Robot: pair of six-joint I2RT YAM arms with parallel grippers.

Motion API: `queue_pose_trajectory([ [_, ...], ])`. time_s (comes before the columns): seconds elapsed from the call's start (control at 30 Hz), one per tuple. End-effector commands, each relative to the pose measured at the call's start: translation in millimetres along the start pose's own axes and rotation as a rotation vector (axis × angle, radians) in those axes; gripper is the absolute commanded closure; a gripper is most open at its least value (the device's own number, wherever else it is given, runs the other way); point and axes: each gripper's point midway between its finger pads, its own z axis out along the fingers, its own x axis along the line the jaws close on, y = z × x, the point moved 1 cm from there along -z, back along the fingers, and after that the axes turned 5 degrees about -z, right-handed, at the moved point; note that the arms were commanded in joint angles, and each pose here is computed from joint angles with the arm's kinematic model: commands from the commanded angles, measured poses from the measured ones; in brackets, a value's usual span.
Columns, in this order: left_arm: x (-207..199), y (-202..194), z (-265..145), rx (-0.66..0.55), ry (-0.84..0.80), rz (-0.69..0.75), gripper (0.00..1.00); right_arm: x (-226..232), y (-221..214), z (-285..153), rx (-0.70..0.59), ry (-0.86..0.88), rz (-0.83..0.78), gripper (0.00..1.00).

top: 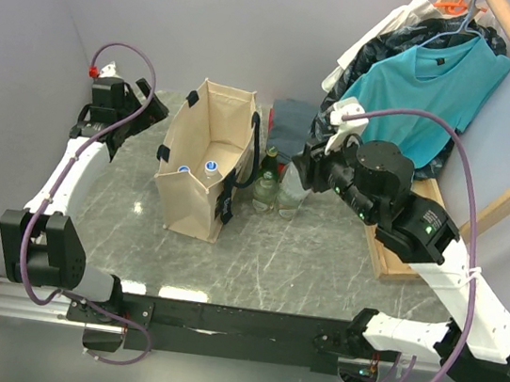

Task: Take the beverage out of the canvas bag
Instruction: Place the drink at the center of the board.

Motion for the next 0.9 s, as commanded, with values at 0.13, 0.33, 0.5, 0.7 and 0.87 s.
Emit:
queue_pose_trajectory([
  [0.13,-17.8,8.8,-9.0,-0.038,-0.064,0.006,0.04,12.0,24.3,-12.1,-0.145,0.093,0.125,1.00],
  [0.33,-17.2,8.9,-9.3,-0.042,-0.057,0.008,0.04,18.4,10.2,-2.6,-0.137,0.113,0.149,1.00],
  [0.5,-17.5,9.0,-9.2,-0.045,-0.056,0.009,0.04,22.1,-3.7,9.6,-0.116,0.124,0.159,1.00],
  [0.7,-17.0,7.4,-6.7,-0.036,-0.055,0.007,0.04,23.7,-19.1,30.0,-0.127,0.098,0.199,1.00],
  [0.87,-15.6,7.5,-7.1,-0.038,-0.048,0.011,0.04,28.8,-28.3,44.6,-0.106,0.101,0.193,1.00],
])
